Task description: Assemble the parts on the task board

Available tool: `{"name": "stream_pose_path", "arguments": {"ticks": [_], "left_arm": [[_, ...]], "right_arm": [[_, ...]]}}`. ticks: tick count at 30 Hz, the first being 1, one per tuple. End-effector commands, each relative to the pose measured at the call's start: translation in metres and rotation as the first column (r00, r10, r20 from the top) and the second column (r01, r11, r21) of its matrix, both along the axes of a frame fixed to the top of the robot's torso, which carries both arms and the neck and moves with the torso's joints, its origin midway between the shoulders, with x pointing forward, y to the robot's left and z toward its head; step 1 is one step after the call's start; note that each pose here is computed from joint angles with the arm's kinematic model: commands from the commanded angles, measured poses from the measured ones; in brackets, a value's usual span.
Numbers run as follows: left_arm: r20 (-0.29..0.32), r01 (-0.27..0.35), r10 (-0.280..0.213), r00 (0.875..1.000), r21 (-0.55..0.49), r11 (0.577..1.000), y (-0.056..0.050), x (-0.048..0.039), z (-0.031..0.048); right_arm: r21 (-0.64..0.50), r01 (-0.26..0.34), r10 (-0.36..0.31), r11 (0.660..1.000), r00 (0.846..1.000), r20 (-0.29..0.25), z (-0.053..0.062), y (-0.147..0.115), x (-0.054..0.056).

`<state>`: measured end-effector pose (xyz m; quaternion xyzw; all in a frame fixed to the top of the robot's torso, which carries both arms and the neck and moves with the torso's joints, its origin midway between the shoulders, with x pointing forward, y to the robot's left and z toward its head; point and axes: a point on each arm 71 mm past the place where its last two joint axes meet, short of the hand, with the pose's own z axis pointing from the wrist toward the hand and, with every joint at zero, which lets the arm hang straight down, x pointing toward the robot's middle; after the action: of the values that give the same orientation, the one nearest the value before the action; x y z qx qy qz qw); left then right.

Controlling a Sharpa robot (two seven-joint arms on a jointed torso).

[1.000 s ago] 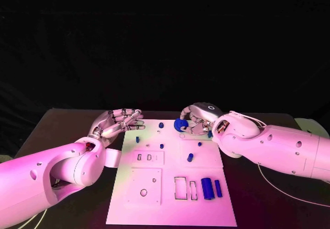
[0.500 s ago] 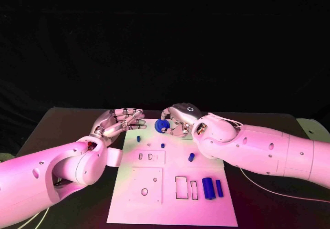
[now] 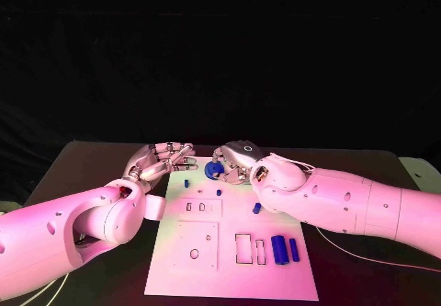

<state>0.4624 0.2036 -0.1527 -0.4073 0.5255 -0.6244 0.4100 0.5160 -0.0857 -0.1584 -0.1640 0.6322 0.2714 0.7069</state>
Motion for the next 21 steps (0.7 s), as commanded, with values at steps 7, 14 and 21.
{"name": "stream_pose_path", "arguments": {"ticks": [7, 14, 21], "left_arm": [[0.007, 0.019, -0.019, 1.000, -0.011, 1.000, -0.0025, -0.0005, 0.0016], [0.006, 0.018, -0.018, 1.000, -0.010, 1.000, -0.0021, -0.0004, 0.0015], [0.003, 0.017, -0.017, 1.000, -0.009, 1.000, -0.0013, -0.0002, 0.0013]], "right_arm": [[-0.053, 0.007, -0.009, 0.999, 0.999, -0.031, -0.0058, 0.0034, 0.0007], [-0.069, 0.000, -0.003, 0.998, 0.999, -0.046, -0.0082, 0.0038, -0.0004], [-0.064, 0.015, -0.017, 0.998, 0.999, -0.037, -0.0081, 0.0012, 0.0011]]}}
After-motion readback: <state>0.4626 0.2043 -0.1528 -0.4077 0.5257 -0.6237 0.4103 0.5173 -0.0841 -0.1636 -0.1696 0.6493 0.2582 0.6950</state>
